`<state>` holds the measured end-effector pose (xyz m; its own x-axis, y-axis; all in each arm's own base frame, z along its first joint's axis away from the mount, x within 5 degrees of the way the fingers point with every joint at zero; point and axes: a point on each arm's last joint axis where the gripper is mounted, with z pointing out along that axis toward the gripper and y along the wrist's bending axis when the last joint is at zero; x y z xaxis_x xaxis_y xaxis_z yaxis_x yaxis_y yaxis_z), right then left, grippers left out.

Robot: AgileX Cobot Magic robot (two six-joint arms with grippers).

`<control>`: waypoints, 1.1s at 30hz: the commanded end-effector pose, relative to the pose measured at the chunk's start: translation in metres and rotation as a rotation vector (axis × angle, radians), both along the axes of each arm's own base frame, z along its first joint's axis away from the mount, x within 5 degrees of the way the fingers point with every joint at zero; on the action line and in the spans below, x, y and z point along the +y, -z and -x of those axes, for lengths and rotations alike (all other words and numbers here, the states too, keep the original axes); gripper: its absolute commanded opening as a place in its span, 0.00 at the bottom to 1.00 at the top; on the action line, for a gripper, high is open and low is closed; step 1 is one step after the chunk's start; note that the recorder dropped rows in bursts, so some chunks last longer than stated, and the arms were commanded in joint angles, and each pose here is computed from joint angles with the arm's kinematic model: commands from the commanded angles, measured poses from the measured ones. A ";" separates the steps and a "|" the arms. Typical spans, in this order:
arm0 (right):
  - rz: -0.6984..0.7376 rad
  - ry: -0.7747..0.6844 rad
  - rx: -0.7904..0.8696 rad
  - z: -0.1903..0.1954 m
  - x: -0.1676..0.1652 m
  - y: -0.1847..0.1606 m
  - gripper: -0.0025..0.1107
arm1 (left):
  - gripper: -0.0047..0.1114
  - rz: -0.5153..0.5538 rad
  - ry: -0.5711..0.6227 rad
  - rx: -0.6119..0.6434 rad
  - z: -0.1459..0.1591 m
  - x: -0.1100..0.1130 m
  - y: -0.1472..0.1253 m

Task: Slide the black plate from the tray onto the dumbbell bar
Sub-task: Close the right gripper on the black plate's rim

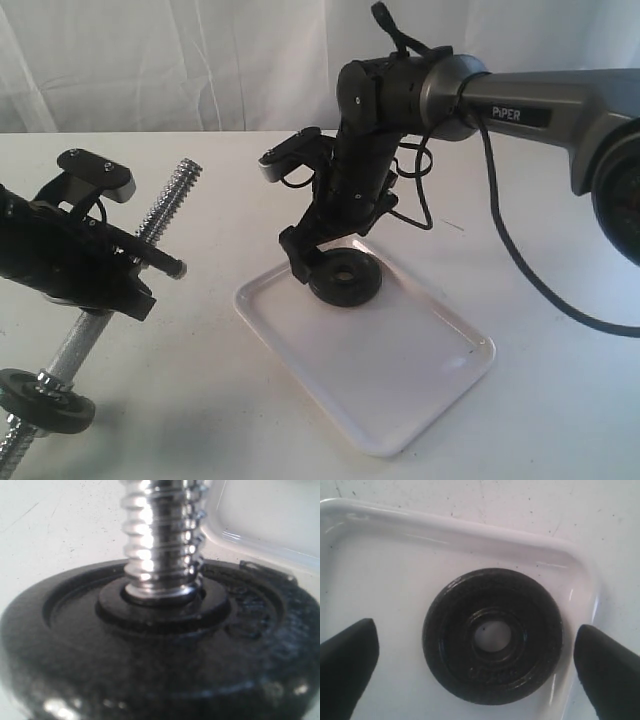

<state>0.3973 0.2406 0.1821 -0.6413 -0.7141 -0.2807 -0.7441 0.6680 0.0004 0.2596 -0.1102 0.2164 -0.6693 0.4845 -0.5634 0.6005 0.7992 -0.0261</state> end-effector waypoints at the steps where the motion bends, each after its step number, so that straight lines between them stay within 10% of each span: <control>1: 0.028 -0.010 -0.022 -0.004 -0.001 0.006 0.95 | 0.04 0.078 -0.056 -0.128 -0.005 -0.001 -0.026; 33: 0.095 -0.020 0.092 -0.003 -0.001 0.047 0.95 | 0.04 0.079 -0.061 -0.139 -0.006 -0.001 -0.027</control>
